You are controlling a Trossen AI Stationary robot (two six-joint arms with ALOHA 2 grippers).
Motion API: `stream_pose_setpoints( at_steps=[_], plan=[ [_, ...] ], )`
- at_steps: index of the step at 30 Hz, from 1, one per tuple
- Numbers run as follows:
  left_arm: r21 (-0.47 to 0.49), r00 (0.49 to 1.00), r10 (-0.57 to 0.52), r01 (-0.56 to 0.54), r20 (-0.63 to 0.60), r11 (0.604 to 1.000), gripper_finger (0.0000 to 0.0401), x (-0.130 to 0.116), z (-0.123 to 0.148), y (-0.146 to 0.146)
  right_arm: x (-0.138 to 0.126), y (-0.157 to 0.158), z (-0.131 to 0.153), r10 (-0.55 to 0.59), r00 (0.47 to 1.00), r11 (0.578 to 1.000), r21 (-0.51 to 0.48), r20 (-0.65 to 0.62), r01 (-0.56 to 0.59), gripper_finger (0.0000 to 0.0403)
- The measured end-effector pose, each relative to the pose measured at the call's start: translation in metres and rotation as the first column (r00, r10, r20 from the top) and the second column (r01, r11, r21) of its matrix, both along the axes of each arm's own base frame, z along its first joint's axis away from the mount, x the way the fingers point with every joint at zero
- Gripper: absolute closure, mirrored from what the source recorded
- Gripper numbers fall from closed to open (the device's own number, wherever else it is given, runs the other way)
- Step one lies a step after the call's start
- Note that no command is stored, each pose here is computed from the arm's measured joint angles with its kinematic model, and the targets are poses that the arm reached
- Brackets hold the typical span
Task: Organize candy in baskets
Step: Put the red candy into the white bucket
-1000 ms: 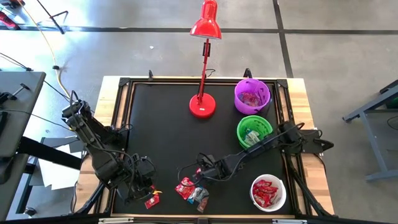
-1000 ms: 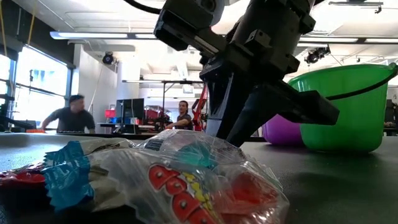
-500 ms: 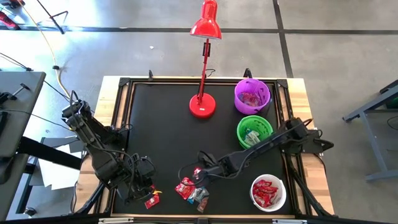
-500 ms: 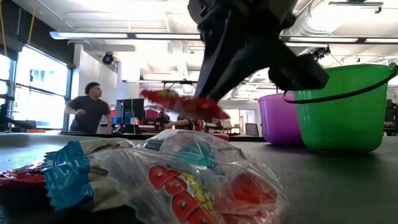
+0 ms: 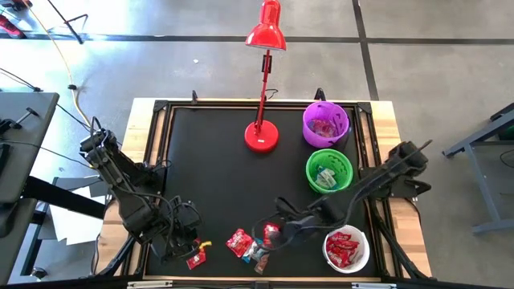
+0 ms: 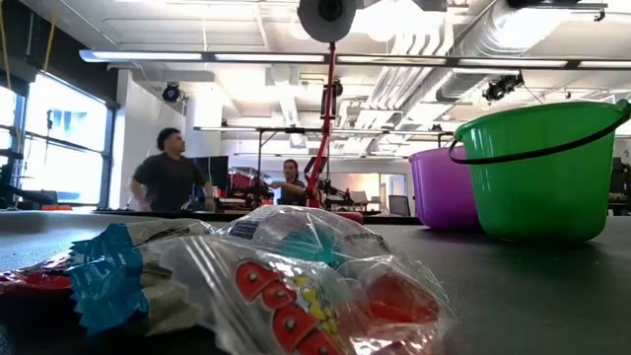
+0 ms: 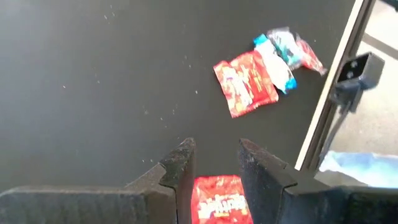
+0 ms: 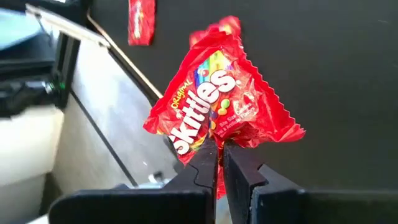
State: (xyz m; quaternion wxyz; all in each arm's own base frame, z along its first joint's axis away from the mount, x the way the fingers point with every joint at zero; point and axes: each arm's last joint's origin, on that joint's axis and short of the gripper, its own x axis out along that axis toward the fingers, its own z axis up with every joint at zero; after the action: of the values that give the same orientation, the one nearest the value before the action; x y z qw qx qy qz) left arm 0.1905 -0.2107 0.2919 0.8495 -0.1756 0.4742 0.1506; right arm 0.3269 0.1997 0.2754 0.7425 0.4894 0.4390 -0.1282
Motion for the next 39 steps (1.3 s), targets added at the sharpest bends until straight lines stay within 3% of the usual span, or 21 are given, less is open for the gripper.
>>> stream_pose_setpoints(
  at_steps=[11,20,26,33,39],
  plan=[
    [0.065,0.998,0.057,-0.059,0.032,0.996,0.0293,0.019,0.001,0.020,-0.087,0.003,0.045,0.023,0.973,0.999,0.045,-0.232,-0.013,0.0394],
    [0.099,0.992,0.125,-0.127,0.023,0.987,0.0293,0.042,0.001,0.047,-0.137,0.013,0.050,0.021,0.881,0.998,0.064,-0.473,0.011,0.0394],
    [0.101,0.982,0.189,-0.189,0.018,0.977,0.0293,0.053,0.001,0.065,-0.154,0.016,0.047,-0.002,0.839,1.000,0.013,-0.544,0.011,0.0394],
    [0.115,0.985,0.173,-0.172,-0.001,0.978,0.0293,0.057,0.001,0.072,-0.158,0.015,0.046,-0.022,0.823,1.000,-0.020,-0.568,0.013,0.0393],
    [0.101,0.986,0.166,-0.164,-0.013,0.981,0.0293,0.057,0.000,0.071,-0.158,0.015,0.046,0.022,0.826,0.999,-0.016,-0.563,-0.037,0.0356]
  ],
)
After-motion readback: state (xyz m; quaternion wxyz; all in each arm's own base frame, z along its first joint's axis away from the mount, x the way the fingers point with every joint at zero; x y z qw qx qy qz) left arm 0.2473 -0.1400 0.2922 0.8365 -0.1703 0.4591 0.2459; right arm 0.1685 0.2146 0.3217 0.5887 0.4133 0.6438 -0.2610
